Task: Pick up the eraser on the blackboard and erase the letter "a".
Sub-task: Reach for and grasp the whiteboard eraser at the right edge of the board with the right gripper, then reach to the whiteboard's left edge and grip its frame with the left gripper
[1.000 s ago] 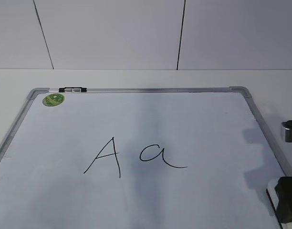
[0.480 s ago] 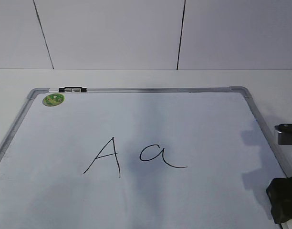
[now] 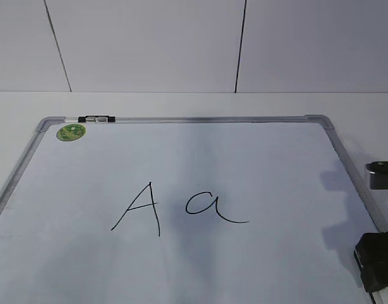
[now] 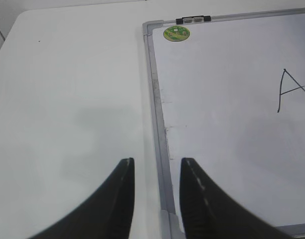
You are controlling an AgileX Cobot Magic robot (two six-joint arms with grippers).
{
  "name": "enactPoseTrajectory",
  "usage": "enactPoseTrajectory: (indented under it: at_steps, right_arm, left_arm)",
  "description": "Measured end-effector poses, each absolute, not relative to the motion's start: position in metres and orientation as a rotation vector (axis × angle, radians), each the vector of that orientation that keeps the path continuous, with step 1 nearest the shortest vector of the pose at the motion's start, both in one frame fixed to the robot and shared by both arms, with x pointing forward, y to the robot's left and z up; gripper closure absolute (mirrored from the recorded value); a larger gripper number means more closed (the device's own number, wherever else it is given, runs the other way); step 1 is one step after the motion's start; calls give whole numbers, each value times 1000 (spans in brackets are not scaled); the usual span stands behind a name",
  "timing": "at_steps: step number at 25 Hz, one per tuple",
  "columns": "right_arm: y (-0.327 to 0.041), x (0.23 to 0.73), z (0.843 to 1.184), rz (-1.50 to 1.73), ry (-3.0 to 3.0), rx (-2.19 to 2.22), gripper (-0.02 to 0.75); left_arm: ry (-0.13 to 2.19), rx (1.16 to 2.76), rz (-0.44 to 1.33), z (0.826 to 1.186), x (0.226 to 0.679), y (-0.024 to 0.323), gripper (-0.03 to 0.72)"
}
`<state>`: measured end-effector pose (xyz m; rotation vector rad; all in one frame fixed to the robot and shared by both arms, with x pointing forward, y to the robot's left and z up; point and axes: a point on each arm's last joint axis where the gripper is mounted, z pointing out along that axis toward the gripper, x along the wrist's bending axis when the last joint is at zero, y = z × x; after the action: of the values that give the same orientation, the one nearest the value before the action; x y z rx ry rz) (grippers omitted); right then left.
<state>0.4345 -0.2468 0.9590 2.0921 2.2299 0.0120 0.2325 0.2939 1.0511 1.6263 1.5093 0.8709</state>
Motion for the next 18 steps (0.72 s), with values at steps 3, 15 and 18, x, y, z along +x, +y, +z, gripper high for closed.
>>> enactPoseTrajectory:
  at_steps: [3, 15, 18]
  right_arm:
    - [-247, 435, 959, 9, 2228, 2095, 54]
    - [-246, 437, 950, -43, 2242, 2107, 71]
    - [-246, 438, 949, -54, 2245, 2109, 80]
  left_arm:
    - [1509, 1626, 871, 1051, 233, 294, 453]
    - [1509, 1626, 871, 1051, 233, 294, 453]
    - [1509, 1626, 871, 1051, 233, 294, 453]
